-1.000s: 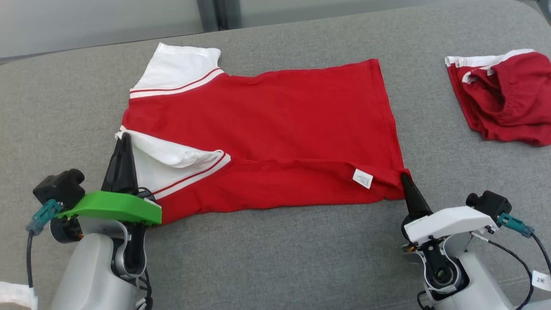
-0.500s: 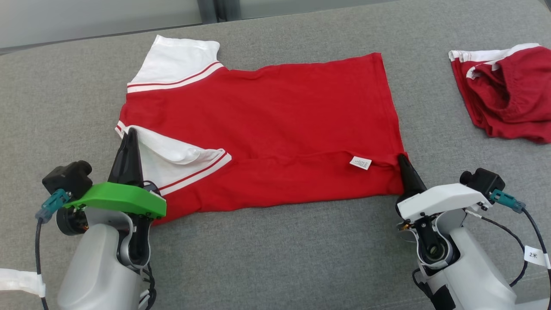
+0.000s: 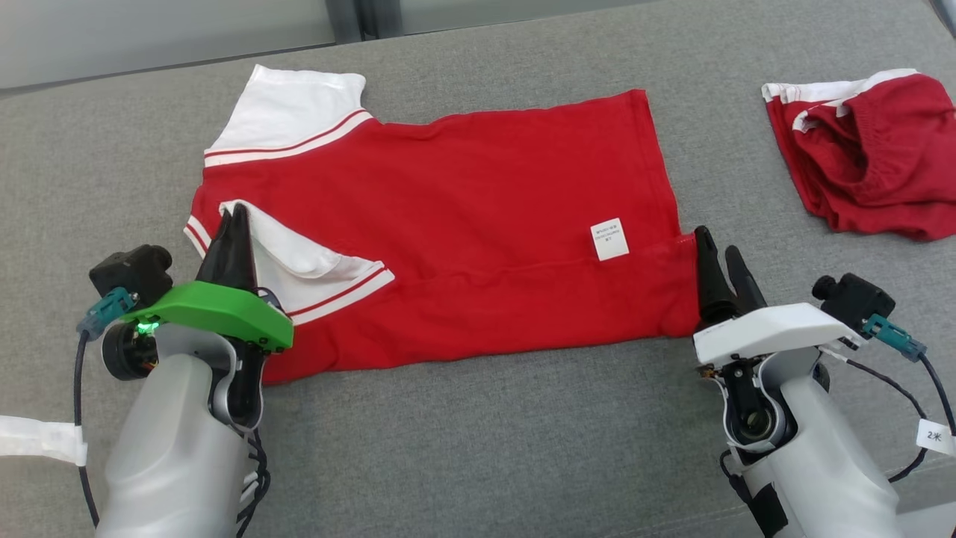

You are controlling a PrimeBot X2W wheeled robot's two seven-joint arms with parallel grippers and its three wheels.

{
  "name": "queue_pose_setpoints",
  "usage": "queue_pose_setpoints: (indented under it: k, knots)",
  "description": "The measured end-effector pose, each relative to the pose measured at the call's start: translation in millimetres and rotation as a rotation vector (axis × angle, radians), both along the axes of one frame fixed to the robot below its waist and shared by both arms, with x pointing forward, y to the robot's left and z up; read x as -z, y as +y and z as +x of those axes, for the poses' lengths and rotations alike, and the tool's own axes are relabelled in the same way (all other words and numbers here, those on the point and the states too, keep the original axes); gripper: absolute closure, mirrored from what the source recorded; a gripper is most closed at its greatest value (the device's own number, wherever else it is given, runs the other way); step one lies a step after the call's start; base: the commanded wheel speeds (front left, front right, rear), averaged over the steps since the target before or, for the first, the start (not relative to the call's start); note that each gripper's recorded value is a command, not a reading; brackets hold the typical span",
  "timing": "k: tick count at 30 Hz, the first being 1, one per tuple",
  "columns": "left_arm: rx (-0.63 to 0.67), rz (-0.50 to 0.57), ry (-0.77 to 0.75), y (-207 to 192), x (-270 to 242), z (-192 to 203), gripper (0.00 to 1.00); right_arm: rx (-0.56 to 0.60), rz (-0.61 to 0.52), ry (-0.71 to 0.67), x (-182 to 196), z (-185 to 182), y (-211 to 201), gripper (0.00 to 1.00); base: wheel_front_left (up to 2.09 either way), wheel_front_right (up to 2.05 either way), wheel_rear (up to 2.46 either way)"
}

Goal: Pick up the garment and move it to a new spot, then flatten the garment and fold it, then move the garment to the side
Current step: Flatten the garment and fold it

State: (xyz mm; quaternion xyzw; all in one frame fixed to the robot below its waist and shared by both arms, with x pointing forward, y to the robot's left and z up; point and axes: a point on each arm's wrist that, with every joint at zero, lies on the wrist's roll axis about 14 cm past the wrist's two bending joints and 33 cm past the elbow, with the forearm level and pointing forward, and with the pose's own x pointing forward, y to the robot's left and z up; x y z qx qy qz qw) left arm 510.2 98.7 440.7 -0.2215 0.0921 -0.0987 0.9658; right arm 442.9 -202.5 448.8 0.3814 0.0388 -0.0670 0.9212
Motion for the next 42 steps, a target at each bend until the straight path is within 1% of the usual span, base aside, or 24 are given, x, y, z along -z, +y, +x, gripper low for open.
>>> queue_pose_setpoints:
  k: [4, 9, 13, 17, 21, 24, 28, 32, 38, 42]
  knots:
    - [-0.008, 0.004, -0.009, 1.9, -4.4, 3.9, 0.0, 0.008, -0.086, -0.044, -14.0, -1.3, -8.2, 0.0, 0.0, 0.0, 0.0]
    - [-0.031, 0.009, -0.034, 12.9, -13.8, 1.6, 0.0, 0.018, -0.128, -0.068, -20.9, -9.3, -12.4, 0.0, 0.0, 0.0, 0.0]
    - [-0.052, 0.009, -0.031, 24.1, -13.1, -12.2, 0.0, 0.011, -0.14, -0.078, -24.8, -16.7, -10.4, 0.0, 0.0, 0.0, 0.0]
    - [-0.073, 0.011, -0.019, 40.2, -11.6, -31.0, 0.0, -0.008, -0.191, -0.093, -30.7, -24.3, -6.5, 0.0, 0.0, 0.0, 0.0]
    - [-0.08, 0.035, 0.027, 57.8, -3.4, -55.8, 0.0, -0.022, -0.228, -0.098, -34.6, -32.9, -4.7, 0.0, 0.0, 0.0, 0.0]
    - [-0.075, 0.054, 0.079, 64.0, 5.0, -76.4, 0.0, -0.034, -0.263, -0.096, -36.4, -39.7, -3.5, 0.0, 0.0, 0.0, 0.0]
    - [-0.043, 0.048, 0.185, 60.8, 22.4, -105.3, 0.0, -0.044, -0.27, -0.104, -40.1, -46.4, -0.9, 0.0, 0.0, 0.0, 0.0]
    - [-0.008, 0.05, 0.278, 53.7, 37.7, -124.4, 0.0, -0.051, -0.271, -0.103, -41.0, -50.5, 0.4, 0.0, 0.0, 0.0, 0.0]
    - [-0.009, 0.024, 0.327, 48.3, 44.5, -126.1, 0.0, -0.043, -0.277, -0.089, -38.7, -53.3, -4.8, 0.0, 0.0, 0.0, 0.0]
    - [-0.037, 0.004, 0.355, 51.1, 50.9, -123.3, 0.0, -0.03, -0.282, -0.075, -35.9, -55.4, -10.7, 0.0, 0.0, 0.0, 0.0]
